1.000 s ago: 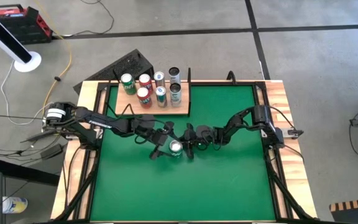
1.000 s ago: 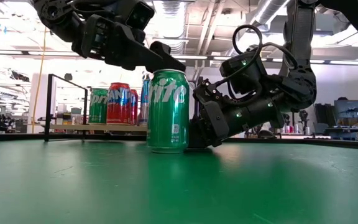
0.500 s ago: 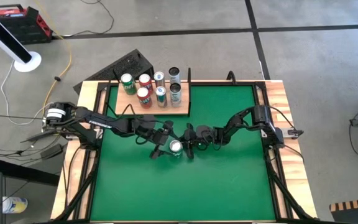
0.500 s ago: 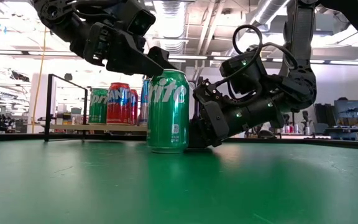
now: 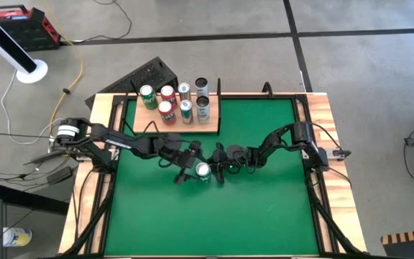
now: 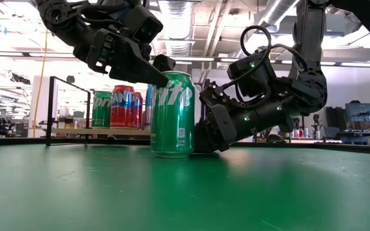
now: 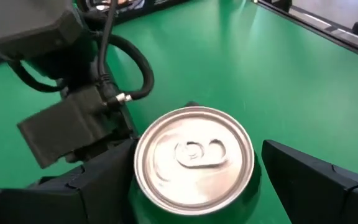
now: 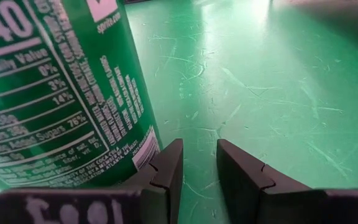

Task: Place canned beverage on shelf
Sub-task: Put the green soda can on the shelf aligned with the other green soda can

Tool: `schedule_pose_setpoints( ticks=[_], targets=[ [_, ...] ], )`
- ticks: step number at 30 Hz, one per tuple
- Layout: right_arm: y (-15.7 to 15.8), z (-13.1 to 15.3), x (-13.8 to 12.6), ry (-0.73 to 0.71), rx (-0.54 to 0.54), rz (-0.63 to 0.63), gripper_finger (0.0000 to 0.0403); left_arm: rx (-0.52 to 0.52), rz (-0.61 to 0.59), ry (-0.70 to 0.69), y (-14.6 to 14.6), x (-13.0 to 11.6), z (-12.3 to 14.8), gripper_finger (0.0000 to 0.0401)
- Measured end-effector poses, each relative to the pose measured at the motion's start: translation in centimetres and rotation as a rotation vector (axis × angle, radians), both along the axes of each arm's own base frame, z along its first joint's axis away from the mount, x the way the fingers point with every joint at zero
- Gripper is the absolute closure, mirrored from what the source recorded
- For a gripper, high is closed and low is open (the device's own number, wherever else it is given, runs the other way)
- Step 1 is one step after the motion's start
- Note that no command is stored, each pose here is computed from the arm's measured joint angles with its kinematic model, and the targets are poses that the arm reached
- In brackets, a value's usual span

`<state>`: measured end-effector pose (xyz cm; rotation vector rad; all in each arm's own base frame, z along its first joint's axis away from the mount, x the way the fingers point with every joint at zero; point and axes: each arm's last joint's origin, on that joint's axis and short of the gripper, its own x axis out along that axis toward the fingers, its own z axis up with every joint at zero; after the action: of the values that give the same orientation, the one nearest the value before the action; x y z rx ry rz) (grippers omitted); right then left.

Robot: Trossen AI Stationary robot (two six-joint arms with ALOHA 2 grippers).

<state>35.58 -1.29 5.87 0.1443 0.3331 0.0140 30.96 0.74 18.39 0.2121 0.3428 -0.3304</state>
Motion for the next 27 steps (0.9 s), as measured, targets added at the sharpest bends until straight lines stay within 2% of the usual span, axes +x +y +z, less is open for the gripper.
schedule_pose_setpoints(
  ticks=[14,20,27],
  targets=[
    [-0.03,-0.01,-0.01,0.001,0.003,-0.002,0.0281,-0.017,-0.007,0.017,0.30,0.27,-0.79,0.0069],
    [-0.03,-0.02,0.00,0.002,0.004,-0.002,0.0281,-0.008,-0.007,0.015,0.31,0.27,-0.79,0.0114],
    [-0.03,-0.03,0.00,0.004,0.004,-0.002,0.0281,0.005,-0.007,0.016,0.32,0.12,-0.30,0.0117]
  ],
)
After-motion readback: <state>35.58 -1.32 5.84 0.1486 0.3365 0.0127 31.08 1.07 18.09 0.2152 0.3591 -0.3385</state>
